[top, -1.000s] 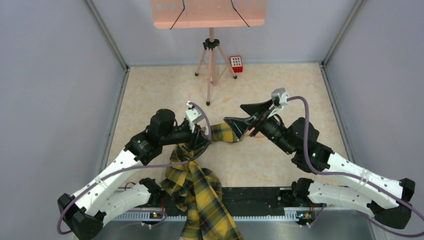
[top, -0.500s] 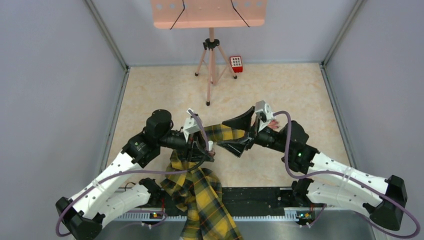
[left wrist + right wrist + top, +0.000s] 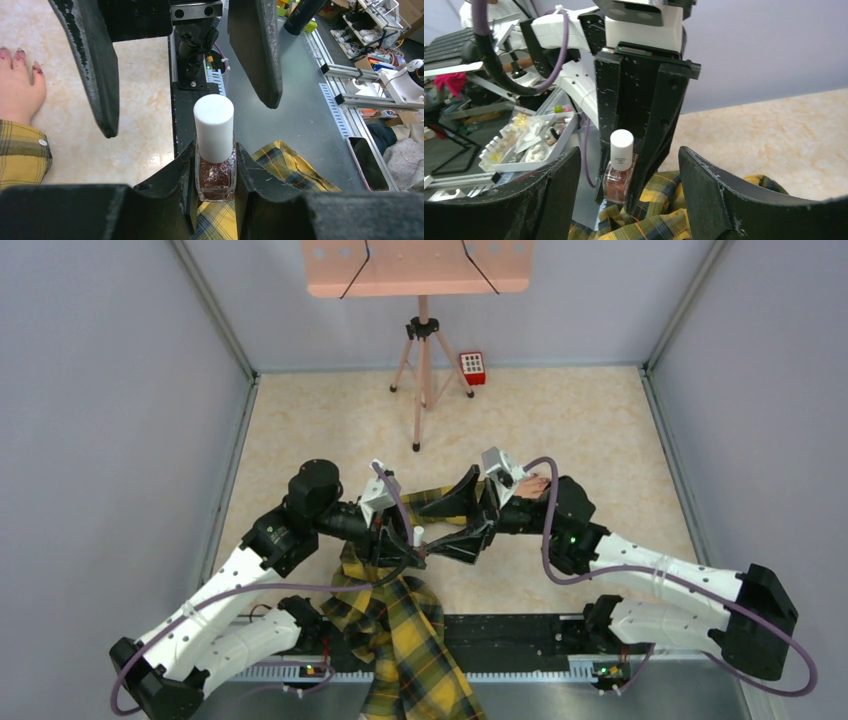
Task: Paint the nails
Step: Screw the nail polish bottle.
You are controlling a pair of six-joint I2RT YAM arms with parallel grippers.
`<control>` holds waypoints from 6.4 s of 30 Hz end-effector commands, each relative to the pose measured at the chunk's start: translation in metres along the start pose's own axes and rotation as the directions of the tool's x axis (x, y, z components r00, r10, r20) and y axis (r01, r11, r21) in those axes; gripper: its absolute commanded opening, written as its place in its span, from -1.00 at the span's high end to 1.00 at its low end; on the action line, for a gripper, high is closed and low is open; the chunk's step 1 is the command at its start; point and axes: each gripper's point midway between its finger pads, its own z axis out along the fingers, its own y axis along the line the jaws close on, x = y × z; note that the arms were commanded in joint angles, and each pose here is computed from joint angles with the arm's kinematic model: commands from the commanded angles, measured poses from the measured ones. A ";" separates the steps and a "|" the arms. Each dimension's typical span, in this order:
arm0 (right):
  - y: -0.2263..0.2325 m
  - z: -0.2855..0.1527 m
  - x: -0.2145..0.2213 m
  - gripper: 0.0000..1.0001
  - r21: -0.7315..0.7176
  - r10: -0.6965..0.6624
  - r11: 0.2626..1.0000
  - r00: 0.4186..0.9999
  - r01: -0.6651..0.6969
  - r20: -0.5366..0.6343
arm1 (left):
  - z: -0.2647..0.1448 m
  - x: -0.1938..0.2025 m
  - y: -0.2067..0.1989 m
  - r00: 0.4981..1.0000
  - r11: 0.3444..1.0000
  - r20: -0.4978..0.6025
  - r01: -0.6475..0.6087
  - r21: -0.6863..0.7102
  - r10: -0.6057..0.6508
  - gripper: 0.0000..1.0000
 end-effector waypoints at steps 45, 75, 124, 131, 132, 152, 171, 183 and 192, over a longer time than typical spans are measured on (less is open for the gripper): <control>-0.016 0.024 0.031 1.00 -0.009 0.042 0.999 0.994 -0.043 -0.102 | -0.025 -0.036 0.045 0.987 0.917 0.086 -0.091 -0.388 0.135 1.00; -0.105 0.080 0.140 1.00 0.591 0.404 0.772 0.897 -0.232 -0.176 | -0.143 -0.035 0.140 0.974 0.297 0.178 0.131 -0.946 0.138 1.00; -0.074 -0.036 -0.012 -0.92 0.460 -0.034 0.888 0.993 -0.023 0.116 | -0.046 -0.037 0.084 0.984 0.819 0.129 -0.027 -0.573 0.123 1.00; -0.030 -0.038 -0.035 -0.89 0.297 -0.122 0.952 0.980 0.071 0.157 | -0.014 -0.031 0.021 0.990 0.983 0.106 -0.076 -0.169 0.095 1.00; -0.026 -0.036 -0.035 -0.87 0.269 -0.125 0.960 0.980 0.080 0.154 | -0.011 -0.030 0.015 0.992 0.990 0.099 -0.071 -0.122 0.083 1.00; 0.014 0.007 -0.042 -0.28 -0.115 -0.007 0.993 0.978 0.032 0.209 | -0.004 -0.021 0.000 0.997 0.999 0.068 -0.041 0.000 0.041 1.00; 0.012 0.030 -0.016 0.18 -0.170 0.060 0.984 0.995 -0.045 0.081 | -0.005 -0.021 0.000 0.996 0.998 0.065 -0.060 -0.023 0.061 1.00; 0.002 0.035 0.017 1.00 -0.093 0.063 0.993 0.996 -0.069 -0.059 | -0.009 -0.025 0.013 0.992 0.987 0.073 -0.090 -0.133 0.100 1.00; -0.016 0.036 0.042 1.00 0.020 0.109 0.994 0.987 -0.108 -0.120 | -0.024 -0.032 0.046 0.986 0.927 0.090 -0.100 -0.362 0.141 1.00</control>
